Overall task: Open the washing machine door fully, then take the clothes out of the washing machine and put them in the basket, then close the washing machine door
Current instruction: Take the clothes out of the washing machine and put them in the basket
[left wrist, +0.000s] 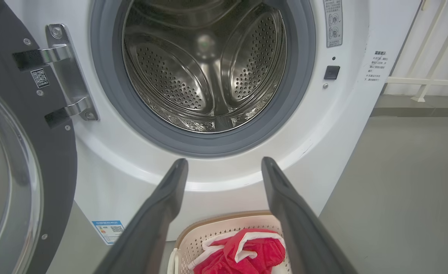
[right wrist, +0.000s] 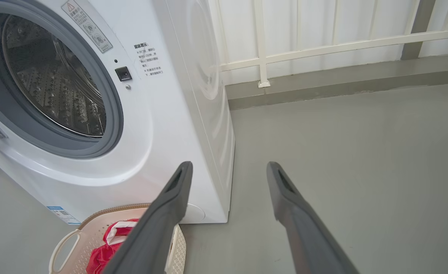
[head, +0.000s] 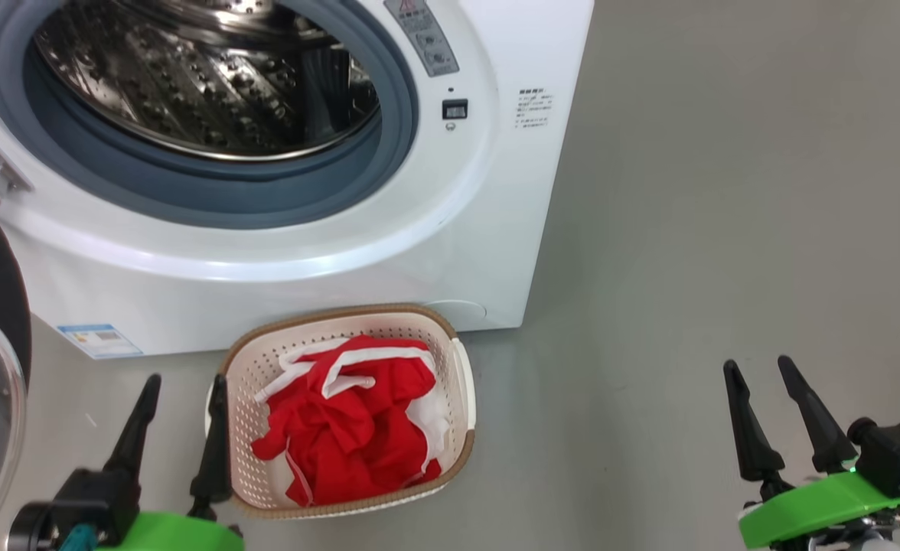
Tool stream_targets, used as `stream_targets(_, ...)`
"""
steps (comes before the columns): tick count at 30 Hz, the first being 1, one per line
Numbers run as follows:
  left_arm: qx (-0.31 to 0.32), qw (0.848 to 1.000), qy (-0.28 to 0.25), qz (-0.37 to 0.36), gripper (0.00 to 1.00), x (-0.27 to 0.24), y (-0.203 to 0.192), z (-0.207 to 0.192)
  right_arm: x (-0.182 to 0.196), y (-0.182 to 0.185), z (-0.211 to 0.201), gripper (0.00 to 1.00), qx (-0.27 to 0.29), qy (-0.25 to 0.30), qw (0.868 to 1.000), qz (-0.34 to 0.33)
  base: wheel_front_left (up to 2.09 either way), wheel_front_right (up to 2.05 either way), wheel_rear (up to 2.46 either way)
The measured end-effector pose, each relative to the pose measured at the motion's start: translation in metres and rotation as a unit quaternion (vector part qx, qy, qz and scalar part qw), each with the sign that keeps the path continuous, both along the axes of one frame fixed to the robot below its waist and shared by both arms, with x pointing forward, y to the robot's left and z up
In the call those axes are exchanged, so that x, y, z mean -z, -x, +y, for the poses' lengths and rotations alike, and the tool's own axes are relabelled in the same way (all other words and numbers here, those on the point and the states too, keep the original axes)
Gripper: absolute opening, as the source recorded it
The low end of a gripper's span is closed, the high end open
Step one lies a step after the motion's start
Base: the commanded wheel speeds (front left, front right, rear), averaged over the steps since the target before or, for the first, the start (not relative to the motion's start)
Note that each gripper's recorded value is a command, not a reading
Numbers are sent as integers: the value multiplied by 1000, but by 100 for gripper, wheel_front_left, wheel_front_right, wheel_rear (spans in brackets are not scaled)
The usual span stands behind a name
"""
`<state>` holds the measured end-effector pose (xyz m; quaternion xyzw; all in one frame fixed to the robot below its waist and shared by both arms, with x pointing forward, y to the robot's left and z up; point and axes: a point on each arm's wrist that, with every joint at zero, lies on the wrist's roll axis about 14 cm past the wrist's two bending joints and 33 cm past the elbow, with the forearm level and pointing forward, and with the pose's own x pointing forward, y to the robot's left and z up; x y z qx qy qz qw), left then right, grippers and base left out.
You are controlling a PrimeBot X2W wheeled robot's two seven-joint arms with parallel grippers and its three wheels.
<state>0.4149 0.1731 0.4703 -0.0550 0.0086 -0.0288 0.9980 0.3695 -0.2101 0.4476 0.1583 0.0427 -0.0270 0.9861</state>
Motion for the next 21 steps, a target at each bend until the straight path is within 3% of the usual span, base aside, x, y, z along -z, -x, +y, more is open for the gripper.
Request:
stream_targets(11,-15,1000,-5,8,100,3,32,12,2,21,-9,100,15,0,1000,6,0,0,0)
stream_targets(21,-22,1000,-3,3,100,0,34,14,2,21,-10,100,18,1,1000,6,0,0,0)
